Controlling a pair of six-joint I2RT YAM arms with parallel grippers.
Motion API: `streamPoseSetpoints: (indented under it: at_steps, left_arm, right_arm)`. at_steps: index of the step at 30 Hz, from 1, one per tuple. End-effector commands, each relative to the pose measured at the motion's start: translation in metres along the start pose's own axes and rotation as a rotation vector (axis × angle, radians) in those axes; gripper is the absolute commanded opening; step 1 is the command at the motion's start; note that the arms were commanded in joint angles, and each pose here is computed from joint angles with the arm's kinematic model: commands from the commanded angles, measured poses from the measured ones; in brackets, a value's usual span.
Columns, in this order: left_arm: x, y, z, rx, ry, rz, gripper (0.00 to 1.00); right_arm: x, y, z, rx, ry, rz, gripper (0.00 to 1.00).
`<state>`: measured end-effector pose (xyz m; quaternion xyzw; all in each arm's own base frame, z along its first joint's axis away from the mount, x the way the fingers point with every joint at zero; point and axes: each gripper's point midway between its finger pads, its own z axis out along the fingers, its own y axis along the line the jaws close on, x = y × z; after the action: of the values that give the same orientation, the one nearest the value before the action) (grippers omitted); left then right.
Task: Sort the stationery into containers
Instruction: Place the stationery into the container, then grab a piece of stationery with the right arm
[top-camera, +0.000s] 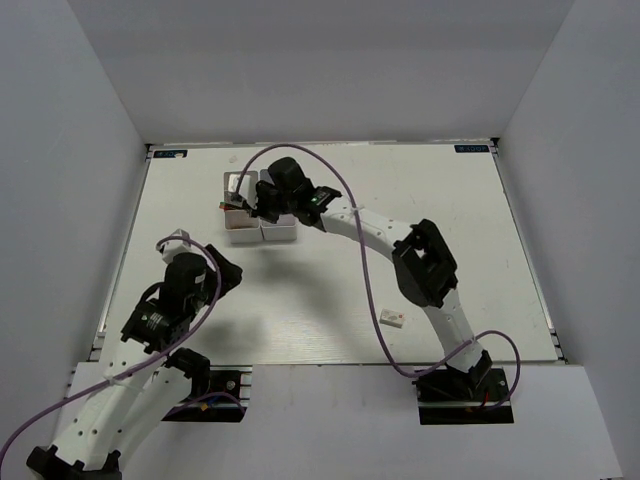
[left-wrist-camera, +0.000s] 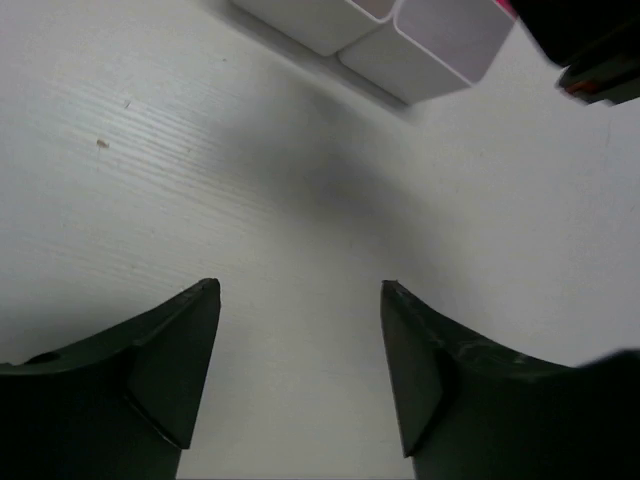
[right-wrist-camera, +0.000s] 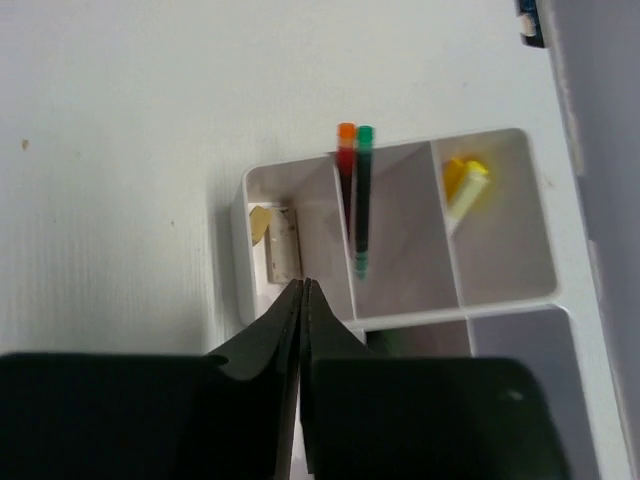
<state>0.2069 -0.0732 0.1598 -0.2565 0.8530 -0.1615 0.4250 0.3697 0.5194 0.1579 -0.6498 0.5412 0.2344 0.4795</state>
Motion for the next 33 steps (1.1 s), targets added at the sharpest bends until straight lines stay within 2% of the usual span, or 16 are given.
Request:
streamPoseSetpoints:
  at_steps: [1,3,4,5,7,8,10,11,12,13,14,16,18,23,27,33]
  left_arm:
    - [0.006,-0.021,0.010,0.115,0.027,0.063,0.71]
    - [0.012,-0.033,0.014,0.175,0.054,0.075,0.52]
    - [0.018,-0.033,0.019,0.187,0.076,0.091,0.31]
    - [0.028,-0.037,0.022,0.212,0.121,0.105,0.23]
    - [0.036,-0.045,0.028,0.263,0.148,0.135,0.15]
    - [0.041,-0.051,0.028,0.298,0.179,0.147,0.15]
    - [0.049,-0.056,0.036,0.314,0.217,0.179,0.15]
    - [0.054,-0.055,0.038,0.316,0.245,0.191,0.21]
    - [0.053,-0.057,0.040,0.317,0.244,0.200,0.27]
    - [0.060,-0.054,0.045,0.302,0.276,0.218,0.35]
    - [0.058,-0.056,0.047,0.305,0.273,0.227,0.53]
    - [0.060,-0.057,0.050,0.302,0.289,0.240,0.67]
    - [0.059,-0.060,0.055,0.302,0.289,0.249,0.74]
    - [0.059,-0.066,0.058,0.313,0.305,0.258,0.79]
    - [0.059,-0.066,0.060,0.314,0.305,0.267,0.80]
    - [0.054,-0.066,0.051,0.313,0.292,0.258,0.80]
  right_arm:
    - [-0.060,-0.047,-0.072,0.161,-0.089,0.056,0.00]
    - [-0.051,-0.046,-0.096,0.165,-0.061,0.130,0.00]
    - [-0.034,-0.042,-0.110,0.166,-0.022,0.167,0.00]
    - [-0.036,-0.043,-0.125,0.184,-0.018,0.199,0.00]
    - [0.003,-0.027,-0.147,0.147,0.083,0.277,0.00]
    - [0.003,-0.024,-0.161,0.146,0.090,0.272,0.00]
    - [0.047,0.002,-0.182,0.077,0.219,0.328,0.11]
    - [0.051,0.023,-0.200,0.012,0.239,0.339,0.28]
    - [0.077,0.041,-0.215,-0.034,0.302,0.380,0.36]
    - [0.076,0.059,-0.228,-0.085,0.305,0.397,0.43]
    - [0.086,0.071,-0.242,-0.104,0.325,0.389,0.59]
    - [0.106,0.108,-0.262,-0.171,0.382,0.392,0.69]
    - [0.124,0.143,-0.280,-0.222,0.420,0.362,0.79]
    - [0.153,0.186,-0.310,-0.250,0.506,0.331,0.79]
    - [0.188,0.197,-0.320,-0.218,0.616,0.312,0.81]
    - [0.201,0.195,-0.314,-0.182,0.638,0.316,0.86]
